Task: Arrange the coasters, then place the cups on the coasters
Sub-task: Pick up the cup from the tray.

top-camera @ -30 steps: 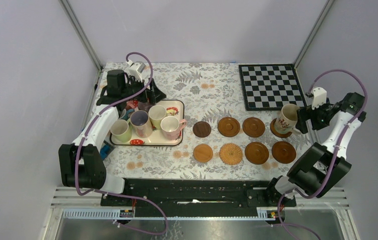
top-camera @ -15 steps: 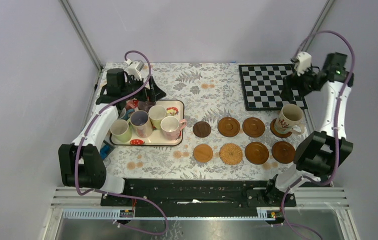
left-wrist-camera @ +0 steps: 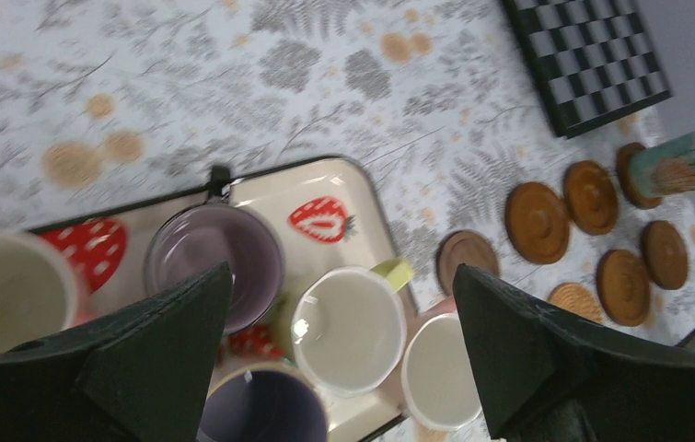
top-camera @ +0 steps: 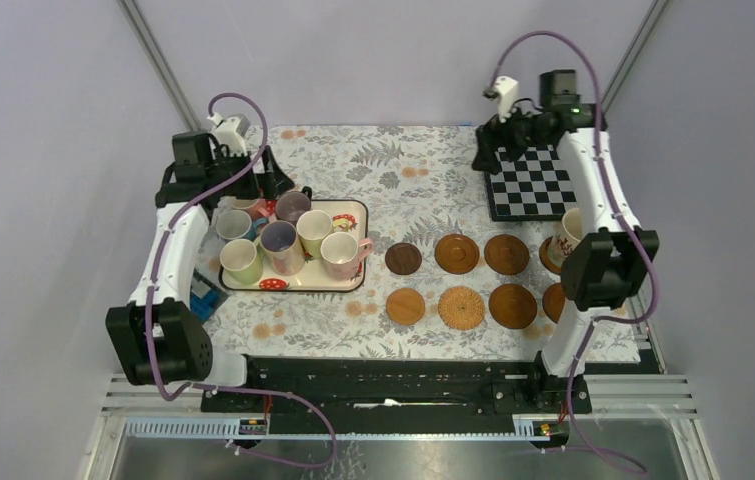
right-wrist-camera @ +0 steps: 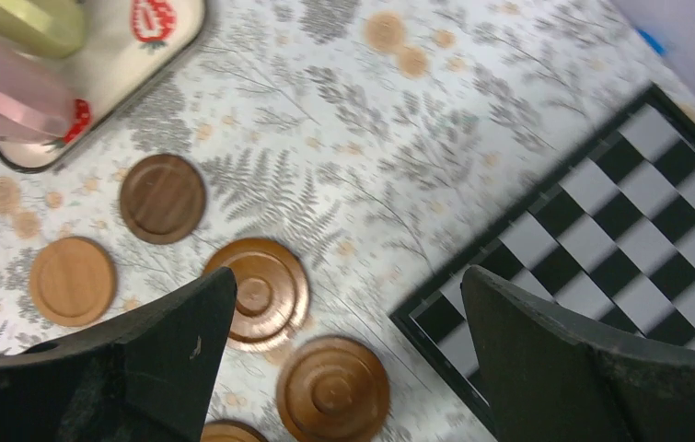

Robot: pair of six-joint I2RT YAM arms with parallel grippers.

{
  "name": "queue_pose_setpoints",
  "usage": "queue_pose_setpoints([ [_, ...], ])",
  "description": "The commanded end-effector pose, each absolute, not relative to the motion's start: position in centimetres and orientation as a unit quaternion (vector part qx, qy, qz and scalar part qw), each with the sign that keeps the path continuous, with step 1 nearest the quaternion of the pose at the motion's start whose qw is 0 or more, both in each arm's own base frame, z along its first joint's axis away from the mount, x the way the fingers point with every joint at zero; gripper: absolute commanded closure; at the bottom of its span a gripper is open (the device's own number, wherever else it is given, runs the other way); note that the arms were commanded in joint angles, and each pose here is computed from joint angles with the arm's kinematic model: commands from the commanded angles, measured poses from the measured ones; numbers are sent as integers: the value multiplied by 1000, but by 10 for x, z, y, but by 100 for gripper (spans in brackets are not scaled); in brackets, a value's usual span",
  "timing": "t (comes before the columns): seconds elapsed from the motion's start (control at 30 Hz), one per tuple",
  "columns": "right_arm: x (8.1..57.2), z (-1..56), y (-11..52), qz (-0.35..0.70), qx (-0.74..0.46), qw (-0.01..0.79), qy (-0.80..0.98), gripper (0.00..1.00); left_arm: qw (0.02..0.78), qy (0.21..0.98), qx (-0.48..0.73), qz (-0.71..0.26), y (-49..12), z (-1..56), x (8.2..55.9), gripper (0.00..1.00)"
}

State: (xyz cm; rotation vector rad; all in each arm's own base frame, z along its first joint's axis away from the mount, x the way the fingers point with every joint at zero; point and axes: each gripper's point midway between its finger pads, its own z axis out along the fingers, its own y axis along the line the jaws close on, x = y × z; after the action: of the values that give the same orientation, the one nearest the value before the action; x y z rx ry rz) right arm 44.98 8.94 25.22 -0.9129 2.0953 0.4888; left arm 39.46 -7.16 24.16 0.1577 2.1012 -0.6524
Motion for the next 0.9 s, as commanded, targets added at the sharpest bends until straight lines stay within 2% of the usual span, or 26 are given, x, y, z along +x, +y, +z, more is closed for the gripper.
queue_pose_setpoints([
  [0.0,452,262,139,233,-383,398,800,0,455,858,117,-207,-48,263,366,1],
  [0.17,450,252,164,260,-387,384,797,0,412,886,130,-167,-32,247,340,1],
  [0.33,436,240,183,276,-405,371,789,0,398,885,153,-186,-41,237,334,2],
  [0.53,427,233,185,286,-393,356,798,0,368,880,242,-176,-86,223,349,8],
  [0.67,418,234,186,288,-399,364,791,1,361,875,277,-164,-108,223,366,15],
  [0.87,422,215,236,276,-438,393,760,10,369,865,275,-199,-121,231,372,21],
])
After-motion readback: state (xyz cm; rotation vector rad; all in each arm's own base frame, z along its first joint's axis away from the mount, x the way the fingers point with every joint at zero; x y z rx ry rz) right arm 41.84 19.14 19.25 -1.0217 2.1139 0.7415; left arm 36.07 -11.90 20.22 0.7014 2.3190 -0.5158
